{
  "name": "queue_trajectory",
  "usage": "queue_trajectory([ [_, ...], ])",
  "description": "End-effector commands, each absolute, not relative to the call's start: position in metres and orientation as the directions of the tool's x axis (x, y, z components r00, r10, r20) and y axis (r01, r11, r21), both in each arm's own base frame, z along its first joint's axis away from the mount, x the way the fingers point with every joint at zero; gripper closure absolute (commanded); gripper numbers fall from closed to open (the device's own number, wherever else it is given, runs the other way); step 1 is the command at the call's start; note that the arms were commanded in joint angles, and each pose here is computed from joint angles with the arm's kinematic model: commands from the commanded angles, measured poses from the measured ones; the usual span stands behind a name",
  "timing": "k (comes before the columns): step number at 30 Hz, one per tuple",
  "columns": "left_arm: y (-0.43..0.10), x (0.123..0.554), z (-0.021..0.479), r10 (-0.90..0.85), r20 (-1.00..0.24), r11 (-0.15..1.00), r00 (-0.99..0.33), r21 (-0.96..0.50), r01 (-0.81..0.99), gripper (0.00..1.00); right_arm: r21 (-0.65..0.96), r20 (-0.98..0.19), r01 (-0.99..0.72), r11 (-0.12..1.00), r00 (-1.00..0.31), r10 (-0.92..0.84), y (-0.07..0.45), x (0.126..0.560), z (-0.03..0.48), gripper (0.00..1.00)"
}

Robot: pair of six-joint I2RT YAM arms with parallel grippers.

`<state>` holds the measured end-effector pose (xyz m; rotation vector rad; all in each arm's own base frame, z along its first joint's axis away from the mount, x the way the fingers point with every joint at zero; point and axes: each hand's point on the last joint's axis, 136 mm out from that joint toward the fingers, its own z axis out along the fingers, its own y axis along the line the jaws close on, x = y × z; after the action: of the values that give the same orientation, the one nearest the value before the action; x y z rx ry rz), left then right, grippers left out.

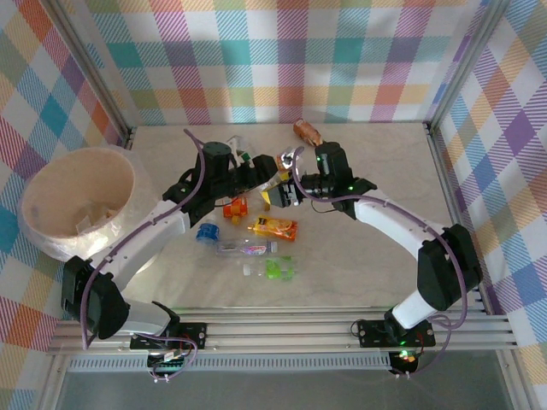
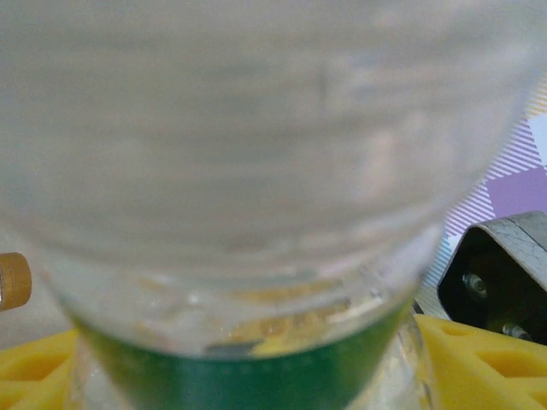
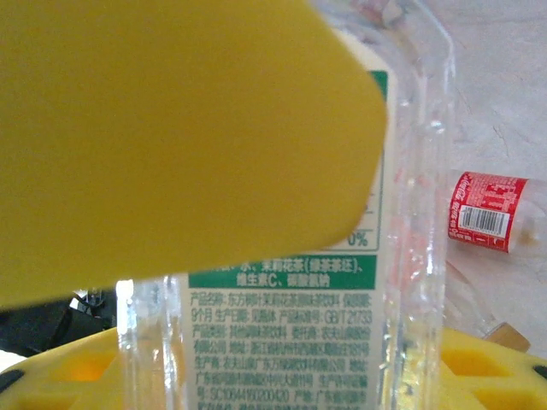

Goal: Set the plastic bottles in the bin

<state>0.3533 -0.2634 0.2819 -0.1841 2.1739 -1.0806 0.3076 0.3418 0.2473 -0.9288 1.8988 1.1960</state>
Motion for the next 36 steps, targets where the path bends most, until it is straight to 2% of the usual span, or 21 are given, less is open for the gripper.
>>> queue_trajectory([
  [1,-0.262,0.347,0.292,-0.403,-0.542,0.635,-0.738,-0.746,0.201,0.27,0.384,-0.889,-0.896,0.222,-0.424,-0.176,0.354,0.301,0.274,0.61],
  [9,-0.258,0.349,0.286,-0.404,-0.55,0.655,-0.731,-0.732,0.188,0.39,0.391,-0.89,-0.909,0.147,-0.413,-0.19,0.357,0.286,0.28,0.58],
  [13,-0.257,0.351,0.283,-0.401,-0.555,0.665,-0.729,-0.723,0.184,0.43,0.386,-0.893,-0.914,0.122,-0.404,-0.2,0.358,0.281,0.281,0.52],
  [24,-0.234,0.354,0.281,-0.448,-0.584,0.724,-0.676,-0.682,0.109,0.49,0.326,-0.905,-0.923,0.206,-0.367,-0.215,0.35,0.286,0.277,0.14],
  [26,-0.227,0.353,0.283,-0.453,-0.6,0.74,-0.66,-0.665,0.096,0.49,0.302,-0.908,-0.93,0.212,-0.348,-0.233,0.346,0.284,0.277,0.02],
  [31,-0.202,0.342,0.29,-0.429,-0.648,0.805,-0.63,-0.59,0.059,0.49,0.234,-0.915,-0.93,0.284,-0.309,-0.26,0.335,0.287,0.28,0.0],
  [36,-0.171,0.329,0.315,-0.397,-0.722,0.864,-0.567,-0.503,0.036,0.5,0.183,-0.946,-0.921,0.344,-0.261,-0.194,0.327,0.293,0.301,0.0],
])
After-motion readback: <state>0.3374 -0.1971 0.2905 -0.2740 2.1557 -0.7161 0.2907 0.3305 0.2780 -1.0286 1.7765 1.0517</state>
